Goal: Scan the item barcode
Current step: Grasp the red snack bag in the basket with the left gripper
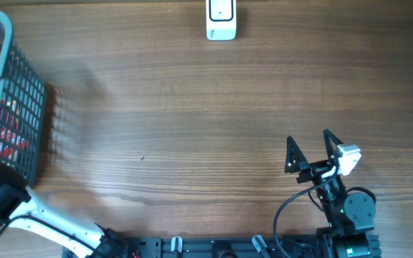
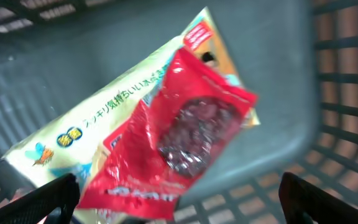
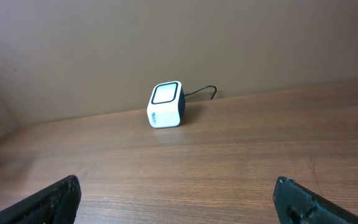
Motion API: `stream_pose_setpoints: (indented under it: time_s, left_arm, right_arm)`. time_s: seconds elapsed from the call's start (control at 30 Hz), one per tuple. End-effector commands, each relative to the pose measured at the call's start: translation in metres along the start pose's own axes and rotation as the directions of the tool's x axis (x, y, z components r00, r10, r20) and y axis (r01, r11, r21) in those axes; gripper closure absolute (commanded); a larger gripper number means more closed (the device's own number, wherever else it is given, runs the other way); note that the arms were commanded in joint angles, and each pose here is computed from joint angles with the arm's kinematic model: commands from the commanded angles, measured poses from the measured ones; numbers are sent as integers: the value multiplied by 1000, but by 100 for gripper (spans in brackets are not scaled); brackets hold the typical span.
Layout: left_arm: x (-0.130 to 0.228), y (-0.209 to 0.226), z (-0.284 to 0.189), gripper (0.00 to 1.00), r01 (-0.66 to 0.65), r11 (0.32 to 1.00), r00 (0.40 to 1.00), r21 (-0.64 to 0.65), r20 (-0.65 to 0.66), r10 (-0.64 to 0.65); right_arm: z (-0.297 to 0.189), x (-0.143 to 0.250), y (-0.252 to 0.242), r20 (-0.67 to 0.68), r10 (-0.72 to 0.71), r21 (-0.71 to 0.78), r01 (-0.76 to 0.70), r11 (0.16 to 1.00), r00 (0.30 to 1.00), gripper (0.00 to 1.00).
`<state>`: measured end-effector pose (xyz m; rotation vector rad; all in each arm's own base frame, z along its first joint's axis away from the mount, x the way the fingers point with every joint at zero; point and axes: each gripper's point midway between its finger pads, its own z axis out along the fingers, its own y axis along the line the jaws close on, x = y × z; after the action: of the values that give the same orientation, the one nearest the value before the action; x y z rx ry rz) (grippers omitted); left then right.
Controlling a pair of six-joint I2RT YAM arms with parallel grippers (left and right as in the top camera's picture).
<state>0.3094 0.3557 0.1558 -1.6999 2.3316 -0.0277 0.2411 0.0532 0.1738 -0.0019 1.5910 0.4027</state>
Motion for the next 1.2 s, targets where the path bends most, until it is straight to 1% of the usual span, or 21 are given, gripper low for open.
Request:
stream_pose_setpoints:
  time_s: [0.0,0.1,0.2,0.33,0.43,0.5,0.53,0.57,0.6,0.67,0.7,0.73,0.8,0.9,1.0,1.03,1.13,1.17]
  left_arm:
    - [1,7,18,0,-16,999,999,-41,-33,15]
    - [9,9,32,0,-55,997,996,-50,-74,52]
    - [16,12,42,0,-56,997,994,-59,-101,50]
    - [36,21,64,0,-54,995,985,-79,-170,40]
    - [51,24,80,0,-49,996,975,-71,-218,32]
    - [56,26,86,0,-49,996,973,-73,-229,31]
    - [57,27,87,2,-48,996,972,-74,-232,30]
    - [57,27,88,6,-48,996,973,-73,-231,30]
    - [53,26,89,33,-48,997,976,-68,-216,32]
    - [52,26,89,59,-47,997,977,-67,-211,32]
    - [52,25,89,68,-47,997,977,-67,-211,32]
    - [52,25,89,84,-47,997,977,-67,-211,32]
    - [53,26,89,96,-47,997,976,-68,-215,31]
    - [52,25,84,96,-47,997,977,-67,-212,31]
    - [45,18,65,96,-39,998,982,-47,-185,30]
    - [42,13,55,96,-38,999,984,-25,-173,33]
    - [30,-12,12,96,-37,995,993,94,-105,47]
    - [23,-25,-15,96,-48,986,997,161,-52,57]
  right_arm:
    - [0,-3,-2,14,-18,12,18,1000,1000,0]
    - [0,-3,-2,14,-18,12,18,1000,1000,0]
    - [0,-3,-2,14,-18,13,18,1000,1000,1]
    - [0,-3,-2,14,-18,13,18,1000,1000,0]
    - [0,-3,-2,14,-18,12,18,1000,1000,0]
    - [0,-3,-2,14,-18,13,18,1000,1000,0]
    - [0,-3,-2,14,-19,12,19,1000,1000,0]
    - [0,-3,-2,14,-19,12,19,1000,1000,0]
    - [0,-3,-2,14,-19,13,19,1000,1000,0]
    - [0,-3,-2,14,-18,13,18,1000,1000,0]
    - [0,-3,-2,14,-19,13,19,1000,1000,0]
    - [0,-3,-2,14,-19,13,19,1000,1000,0]
    - [0,-3,-2,14,-18,13,18,1000,1000,0]
    - [0,-3,-2,14,-19,13,19,1000,1000,0]
    - [0,-3,-2,14,-19,13,19,1000,1000,0]
    - [0,-3,-2,14,-19,13,19,1000,1000,0]
    - [0,-3,-2,14,-18,13,18,1000,1000,0]
    - [0,-3,-2,14,-19,13,19,1000,1000,0]
